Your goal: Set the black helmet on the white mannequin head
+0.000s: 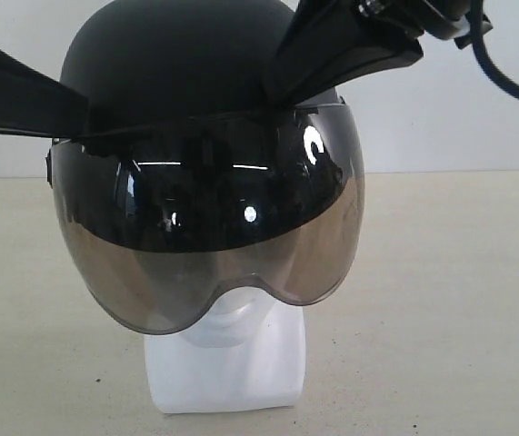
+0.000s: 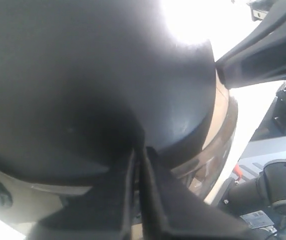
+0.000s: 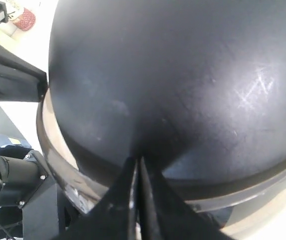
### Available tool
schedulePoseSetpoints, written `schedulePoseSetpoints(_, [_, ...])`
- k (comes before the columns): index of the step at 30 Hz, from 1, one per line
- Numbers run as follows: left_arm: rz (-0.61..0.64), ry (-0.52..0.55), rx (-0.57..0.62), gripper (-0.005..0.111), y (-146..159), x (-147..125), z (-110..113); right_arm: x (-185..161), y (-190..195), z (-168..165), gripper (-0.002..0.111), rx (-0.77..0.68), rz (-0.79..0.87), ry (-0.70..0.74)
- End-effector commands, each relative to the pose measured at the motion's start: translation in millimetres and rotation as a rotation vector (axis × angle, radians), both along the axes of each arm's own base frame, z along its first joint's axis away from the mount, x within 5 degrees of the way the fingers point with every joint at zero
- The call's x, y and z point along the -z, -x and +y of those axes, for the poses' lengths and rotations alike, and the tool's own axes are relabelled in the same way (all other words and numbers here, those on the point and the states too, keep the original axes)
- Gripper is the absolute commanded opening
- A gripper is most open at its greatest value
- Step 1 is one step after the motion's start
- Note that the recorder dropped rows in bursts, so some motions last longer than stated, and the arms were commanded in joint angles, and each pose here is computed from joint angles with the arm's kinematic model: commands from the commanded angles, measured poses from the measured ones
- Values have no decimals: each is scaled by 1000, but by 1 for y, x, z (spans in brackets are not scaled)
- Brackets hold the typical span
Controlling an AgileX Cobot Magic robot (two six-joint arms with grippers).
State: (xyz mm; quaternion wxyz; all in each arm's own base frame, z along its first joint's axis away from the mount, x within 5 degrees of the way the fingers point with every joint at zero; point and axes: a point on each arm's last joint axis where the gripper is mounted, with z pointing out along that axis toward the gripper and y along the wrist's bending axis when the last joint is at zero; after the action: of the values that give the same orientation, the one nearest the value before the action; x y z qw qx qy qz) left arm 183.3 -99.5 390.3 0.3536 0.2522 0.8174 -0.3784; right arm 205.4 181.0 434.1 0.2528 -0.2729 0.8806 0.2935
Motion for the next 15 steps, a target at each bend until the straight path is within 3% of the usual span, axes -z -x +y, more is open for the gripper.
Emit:
schedulePoseSetpoints(1, [12,-20,32,5,5,3,0,13,-4,-4,0,13,29,95])
schedulePoseSetpoints(15, [54,-27,29,5,5,16,0,15,-7,-5,0,17,20,116])
